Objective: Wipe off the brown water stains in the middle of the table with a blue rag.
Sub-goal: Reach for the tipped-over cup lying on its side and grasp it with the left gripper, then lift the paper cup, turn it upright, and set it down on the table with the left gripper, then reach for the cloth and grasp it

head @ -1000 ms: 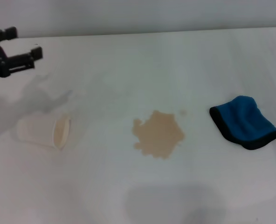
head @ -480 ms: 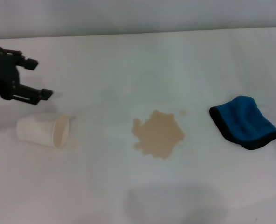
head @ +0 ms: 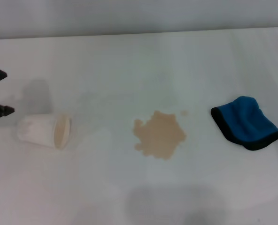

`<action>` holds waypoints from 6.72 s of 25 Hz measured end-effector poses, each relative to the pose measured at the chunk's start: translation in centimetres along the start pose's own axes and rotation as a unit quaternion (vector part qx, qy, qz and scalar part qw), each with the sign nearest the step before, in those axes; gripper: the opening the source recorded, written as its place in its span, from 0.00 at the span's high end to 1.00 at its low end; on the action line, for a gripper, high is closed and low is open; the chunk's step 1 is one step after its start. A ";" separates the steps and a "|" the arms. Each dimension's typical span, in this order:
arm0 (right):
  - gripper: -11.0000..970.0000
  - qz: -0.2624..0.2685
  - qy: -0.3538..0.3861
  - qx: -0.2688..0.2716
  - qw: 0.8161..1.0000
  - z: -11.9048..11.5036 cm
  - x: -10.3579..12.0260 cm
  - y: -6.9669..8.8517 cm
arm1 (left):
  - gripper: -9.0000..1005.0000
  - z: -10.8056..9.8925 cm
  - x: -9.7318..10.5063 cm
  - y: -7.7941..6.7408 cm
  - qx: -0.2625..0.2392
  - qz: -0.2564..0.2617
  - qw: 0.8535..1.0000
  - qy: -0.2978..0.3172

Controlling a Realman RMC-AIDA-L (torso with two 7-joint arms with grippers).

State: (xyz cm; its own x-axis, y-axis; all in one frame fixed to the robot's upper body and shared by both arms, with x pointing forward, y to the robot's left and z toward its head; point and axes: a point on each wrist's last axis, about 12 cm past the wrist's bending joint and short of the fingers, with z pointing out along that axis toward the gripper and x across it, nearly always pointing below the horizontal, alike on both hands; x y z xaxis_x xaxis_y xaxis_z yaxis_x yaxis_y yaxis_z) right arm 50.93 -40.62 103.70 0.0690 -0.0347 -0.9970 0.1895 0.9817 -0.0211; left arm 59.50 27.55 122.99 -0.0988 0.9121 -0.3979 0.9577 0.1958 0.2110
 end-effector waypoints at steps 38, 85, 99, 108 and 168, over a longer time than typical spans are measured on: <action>0.10 0.109 -0.128 -0.006 0.986 -7.6 -1.0 -1.1 | 0.15 10.2 -0.4 -2.2 -0.001 0.196 0.980 0.044; 0.10 0.072 -0.128 -0.036 0.988 -6.3 -1.8 -1.8 | 0.40 13.5 1.1 -6.2 -0.128 -0.018 0.949 -0.287; 0.10 0.052 -0.136 -0.050 0.988 -4.6 -2.5 -1.5 | 0.40 16.5 4.3 -9.0 -0.150 -0.196 0.882 -0.402; 0.10 0.049 -0.133 -0.052 0.989 -3.6 -2.7 -1.2 | 0.40 19.6 3.3 -10.5 -0.103 -0.197 0.901 -0.372; 0.10 0.041 -0.122 -0.039 0.991 -2.8 -2.8 -1.7 | 0.13 19.3 8.6 -14.3 -0.168 -0.191 0.913 -0.318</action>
State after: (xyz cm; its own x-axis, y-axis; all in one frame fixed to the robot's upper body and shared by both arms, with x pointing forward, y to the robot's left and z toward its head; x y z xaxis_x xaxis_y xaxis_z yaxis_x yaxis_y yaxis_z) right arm 47.70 -41.68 106.31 0.3175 0.0107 -0.9482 0.0973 0.9943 0.0438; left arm 50.20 25.66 99.33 -0.1285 0.3818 -0.9152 0.7394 0.6520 0.1682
